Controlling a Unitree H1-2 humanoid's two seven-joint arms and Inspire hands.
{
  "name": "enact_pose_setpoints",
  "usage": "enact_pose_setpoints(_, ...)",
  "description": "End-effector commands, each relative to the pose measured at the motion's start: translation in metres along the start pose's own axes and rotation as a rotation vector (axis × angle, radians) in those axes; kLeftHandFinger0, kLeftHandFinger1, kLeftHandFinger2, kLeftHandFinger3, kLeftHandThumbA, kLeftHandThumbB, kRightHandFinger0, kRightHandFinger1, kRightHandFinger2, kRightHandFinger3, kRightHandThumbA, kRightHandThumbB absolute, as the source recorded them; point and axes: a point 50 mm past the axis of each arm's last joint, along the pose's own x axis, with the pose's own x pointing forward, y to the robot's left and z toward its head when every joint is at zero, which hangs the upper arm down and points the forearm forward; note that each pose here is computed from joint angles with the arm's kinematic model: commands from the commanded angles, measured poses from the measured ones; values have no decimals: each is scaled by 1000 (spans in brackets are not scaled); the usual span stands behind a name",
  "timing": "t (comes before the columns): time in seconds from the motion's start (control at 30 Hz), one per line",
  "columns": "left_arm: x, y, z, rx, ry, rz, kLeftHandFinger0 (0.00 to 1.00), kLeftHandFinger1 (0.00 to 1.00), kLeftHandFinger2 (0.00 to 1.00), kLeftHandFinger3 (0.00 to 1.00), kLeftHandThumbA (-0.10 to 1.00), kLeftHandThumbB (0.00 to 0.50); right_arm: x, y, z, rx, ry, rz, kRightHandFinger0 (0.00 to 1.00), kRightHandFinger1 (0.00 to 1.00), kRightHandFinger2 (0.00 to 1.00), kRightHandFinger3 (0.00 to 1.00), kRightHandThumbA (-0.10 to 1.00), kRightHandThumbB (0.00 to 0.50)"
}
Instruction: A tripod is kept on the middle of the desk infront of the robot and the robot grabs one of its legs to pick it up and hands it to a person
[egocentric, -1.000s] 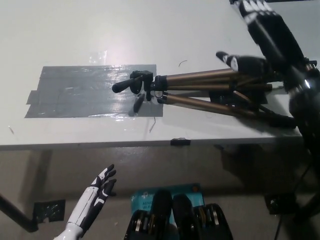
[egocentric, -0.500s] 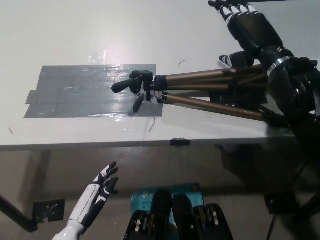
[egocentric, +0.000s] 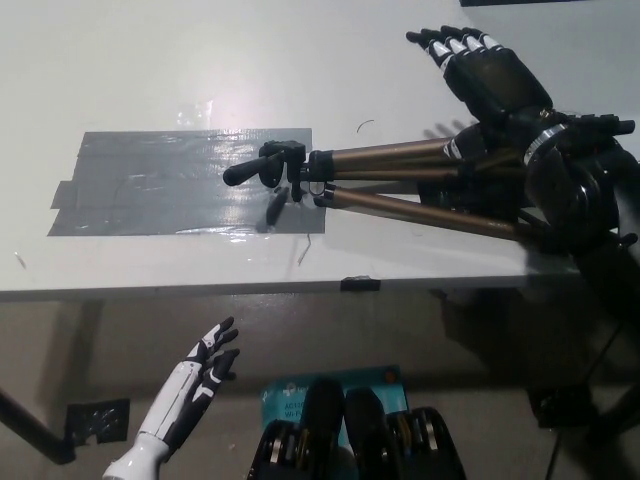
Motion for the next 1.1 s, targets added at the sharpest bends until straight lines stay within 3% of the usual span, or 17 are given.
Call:
enact_pose_setpoints(0.0, 3, 7, 7, 22, -47, -10, 783, 885, 988, 1000, 1000, 146, 13, -35, 2, -73, -9, -48, 1000, 1000, 1000, 1000, 1000, 488)
enact_pose_setpoints(0.33, 8, 9, 11, 35, -75, -11, 774, 863, 972, 1000, 1000, 134, 28, -28, -18, -159, 67, -14, 1000, 1000, 1000, 1000, 1000, 500)
enact_pose_setpoints(0.83, 18, 15, 18, 62, -103, -26, 751, 848, 969, 1000, 1000, 143, 30, -9, -16, -190, 44, 23, 1000, 1000, 1000, 1000, 1000, 500)
enact_pose_setpoints(0.87, 18, 15, 18, 64, -104, -25, 750, 847, 968, 1000, 1000, 142, 30, -9, -15, -205, 17, -9, 1000, 1000, 1000, 1000, 1000, 482)
enact_pose_setpoints(0.9, 19, 15, 18, 66, -105, -25, 747, 844, 963, 1000, 1000, 143, 30, -10, -15, -211, 7, -22, 1000, 1000, 1000, 1000, 974, 346)
enact_pose_setpoints(0.93, 19, 16, 18, 65, -104, -26, 747, 843, 962, 1000, 1000, 144, 31, -11, -14, -241, -15, -75, 1000, 1000, 1000, 1000, 829, 378)
enact_pose_setpoints(0.97, 20, 16, 19, 67, -106, -27, 747, 843, 962, 1000, 1000, 143, 32, -10, -11, -264, -40, -150, 784, 790, 779, 764, 401, 294)
enact_pose_setpoints(1.0, 20, 16, 19, 69, -105, -30, 751, 843, 962, 1000, 1000, 139, 31, -7, -9, -286, -77, -256, 334, 445, 528, 523, 32, 297)
enact_pose_setpoints(1.03, 20, 16, 19, 70, -105, -31, 752, 843, 961, 1000, 1000, 138, 31, -6, -8, -291, -86, -280, 145, 308, 437, 410, -74, 296)
enact_pose_setpoints(1.07, 21, 16, 19, 75, -105, -33, 756, 838, 951, 1000, 1000, 144, 31, -4, -7, -333, -114, -367, 6, 76, 378, 268, -99, 266)
